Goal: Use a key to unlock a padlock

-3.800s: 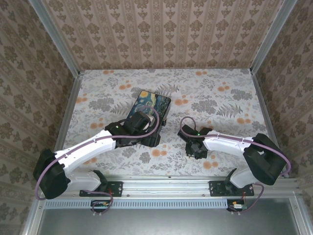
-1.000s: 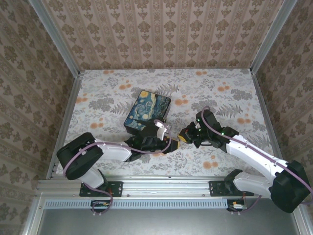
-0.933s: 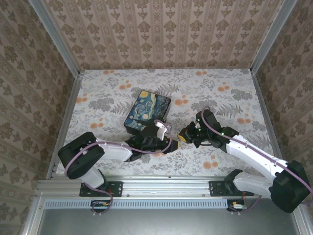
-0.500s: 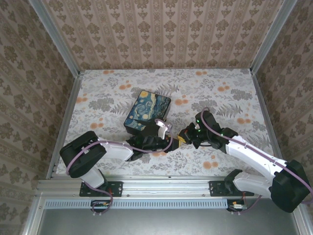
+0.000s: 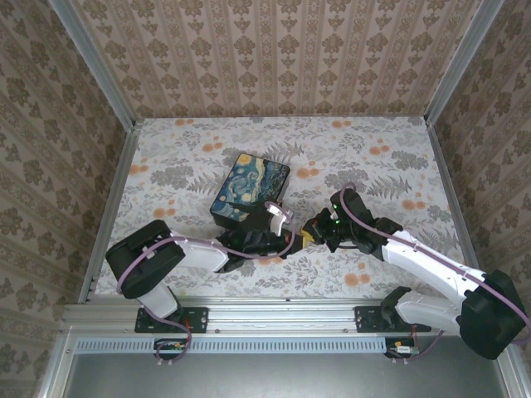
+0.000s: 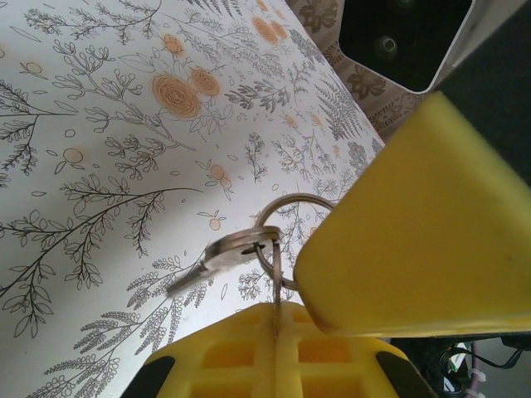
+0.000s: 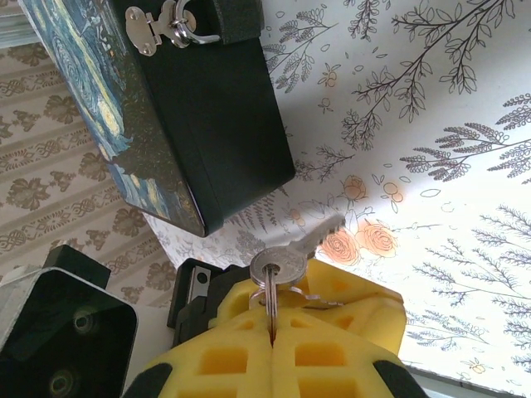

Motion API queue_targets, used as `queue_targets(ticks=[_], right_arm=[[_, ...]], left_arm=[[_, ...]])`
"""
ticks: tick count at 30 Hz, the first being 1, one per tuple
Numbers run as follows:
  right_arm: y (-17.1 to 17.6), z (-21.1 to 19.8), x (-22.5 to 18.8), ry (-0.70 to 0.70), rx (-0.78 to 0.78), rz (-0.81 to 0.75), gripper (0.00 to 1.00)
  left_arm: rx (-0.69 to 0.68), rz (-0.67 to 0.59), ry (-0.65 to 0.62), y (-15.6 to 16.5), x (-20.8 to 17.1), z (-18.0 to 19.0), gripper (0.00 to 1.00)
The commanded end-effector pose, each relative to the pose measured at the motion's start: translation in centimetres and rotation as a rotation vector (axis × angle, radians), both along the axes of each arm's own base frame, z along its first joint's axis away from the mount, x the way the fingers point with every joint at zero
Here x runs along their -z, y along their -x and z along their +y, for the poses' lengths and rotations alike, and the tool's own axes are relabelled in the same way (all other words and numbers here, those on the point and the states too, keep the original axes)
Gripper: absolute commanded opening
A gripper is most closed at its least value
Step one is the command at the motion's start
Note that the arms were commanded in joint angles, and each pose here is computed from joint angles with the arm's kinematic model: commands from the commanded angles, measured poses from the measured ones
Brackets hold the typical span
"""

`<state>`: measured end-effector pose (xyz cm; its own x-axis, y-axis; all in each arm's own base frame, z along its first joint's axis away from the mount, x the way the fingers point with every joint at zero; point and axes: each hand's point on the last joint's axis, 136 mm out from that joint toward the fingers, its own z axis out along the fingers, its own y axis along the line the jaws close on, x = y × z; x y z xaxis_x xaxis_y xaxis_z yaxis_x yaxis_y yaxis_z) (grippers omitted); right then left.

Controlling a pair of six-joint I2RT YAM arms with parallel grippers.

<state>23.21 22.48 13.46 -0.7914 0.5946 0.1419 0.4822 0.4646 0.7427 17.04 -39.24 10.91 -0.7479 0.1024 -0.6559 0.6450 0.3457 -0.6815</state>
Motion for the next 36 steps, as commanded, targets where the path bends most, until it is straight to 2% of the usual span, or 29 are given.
queue_targets(ticks=[1,4,10,12,14,17,21,24,36], right_arm=[[0.5,-1.4,0.8,0.044,0.036,0.036,0.11],[0.5,-2.5,1.0,0.082,0.027,0.021,0.24],[0.3,-4.5,0.8,0.138,-0.018,-0.046,0.34],[-0.2,-4.0,-0.1,0.123,-0.103,-0.148,0.36],[0.0,-3.3,-0.5,0.12,-0.218,-0.224,0.36],[0.5,-1.3,-2.1,0.044,-0.408,-0.383,0.34],[0.6,-0.3,-3.7,0.01,-0.511,-0.584,0.3],[1.0,0.7,-5.0,-0.074,-0.57,-0.705,0.3],[3.0,2.3,-6.6,-0.213,-0.713,-0.842,0.31]], left_arm=[[0.049,-0.005,0.03,0.9,-0.4,0.3,0.0],[0.124,0.001,0.033,2.5,-0.2,0.9,0.0],[0.251,0.043,0.067,4.7,-0.6,1.8,0.0],[0.316,0.059,0.103,5.5,-1.2,2.1,0.0],[0.354,0.075,0.136,5.9,-1.9,2.4,0.0],[0.436,0.108,0.174,6.6,-3.1,2.3,0.0],[0.492,0.134,0.175,7.1,-4.0,2.4,0.0],[0.507,0.154,0.163,7.1,-4.4,2.9,0.0],[0.511,0.137,0.116,6.3,-6.0,4.6,0.0]])
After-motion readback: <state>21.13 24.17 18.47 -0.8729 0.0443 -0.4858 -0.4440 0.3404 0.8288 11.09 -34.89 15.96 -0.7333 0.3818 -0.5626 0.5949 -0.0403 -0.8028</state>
